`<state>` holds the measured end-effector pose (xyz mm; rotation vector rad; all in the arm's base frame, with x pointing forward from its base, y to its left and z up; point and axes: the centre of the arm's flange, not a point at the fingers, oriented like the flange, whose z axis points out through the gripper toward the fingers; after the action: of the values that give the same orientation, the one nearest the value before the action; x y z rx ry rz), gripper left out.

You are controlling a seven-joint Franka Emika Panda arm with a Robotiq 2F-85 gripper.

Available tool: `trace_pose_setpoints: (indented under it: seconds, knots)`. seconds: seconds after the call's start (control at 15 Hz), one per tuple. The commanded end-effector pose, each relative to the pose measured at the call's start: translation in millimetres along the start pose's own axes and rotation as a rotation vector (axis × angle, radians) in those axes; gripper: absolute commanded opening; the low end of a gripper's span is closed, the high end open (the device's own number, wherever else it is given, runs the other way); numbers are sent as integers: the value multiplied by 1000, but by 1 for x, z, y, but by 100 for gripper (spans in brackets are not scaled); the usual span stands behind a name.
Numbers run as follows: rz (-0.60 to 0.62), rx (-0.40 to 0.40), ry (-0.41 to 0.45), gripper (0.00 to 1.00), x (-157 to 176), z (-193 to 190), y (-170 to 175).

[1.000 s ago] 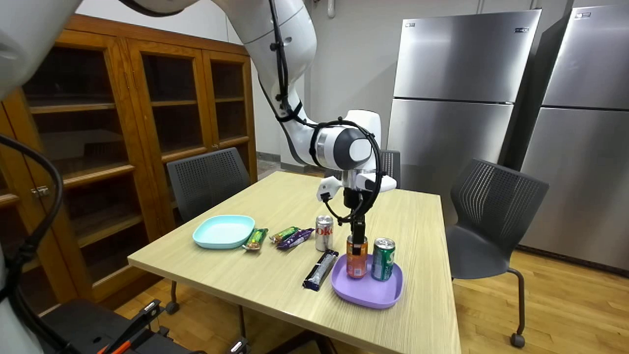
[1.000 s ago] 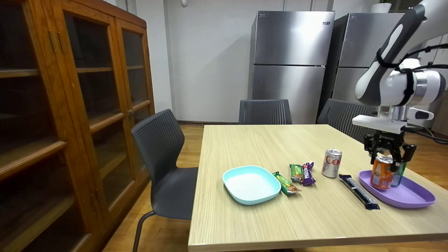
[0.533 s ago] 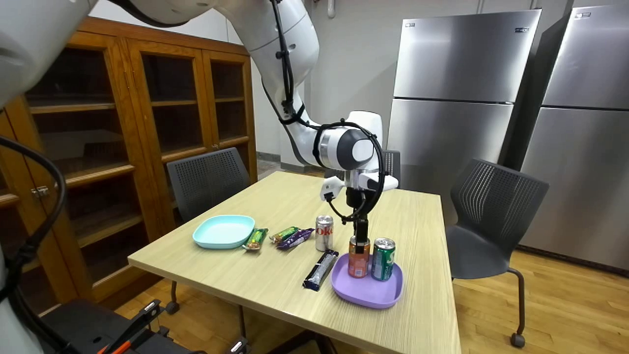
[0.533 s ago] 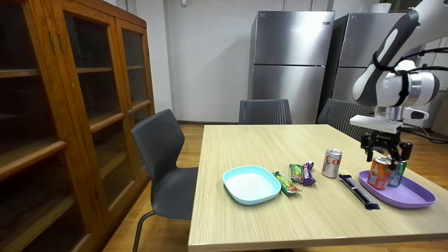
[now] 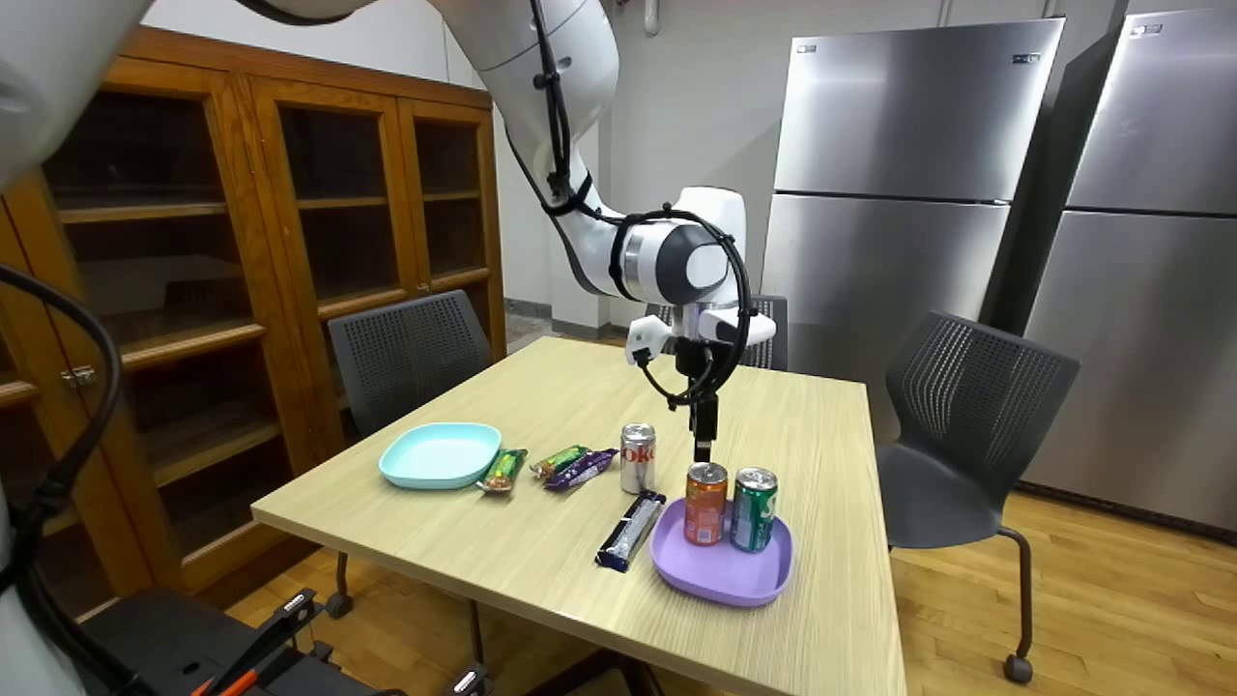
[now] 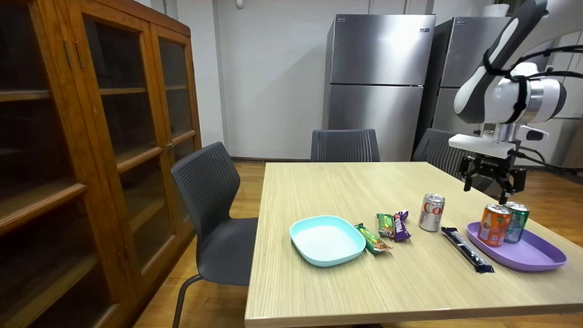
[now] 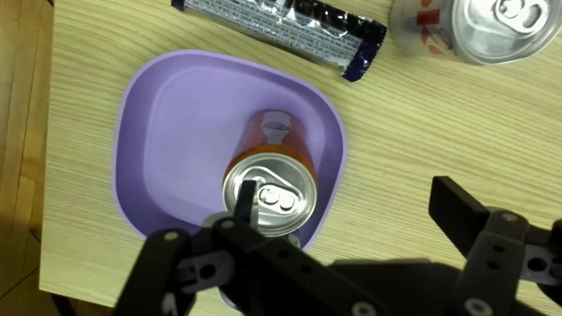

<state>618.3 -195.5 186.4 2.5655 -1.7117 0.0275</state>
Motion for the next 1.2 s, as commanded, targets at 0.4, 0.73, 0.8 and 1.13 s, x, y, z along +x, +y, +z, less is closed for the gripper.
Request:
trace_pose_setpoints:
  seconds: [0.4, 0.73, 0.8, 1.13]
  knots:
    - [-103, 81, -70, 100, -51, -29, -33]
    - [-122, 76, -64, 100, -75, -13, -63]
    - [-127, 70, -62, 100, -79, -9, -68]
    - [-139, 37, -57, 100, -90, 12, -82]
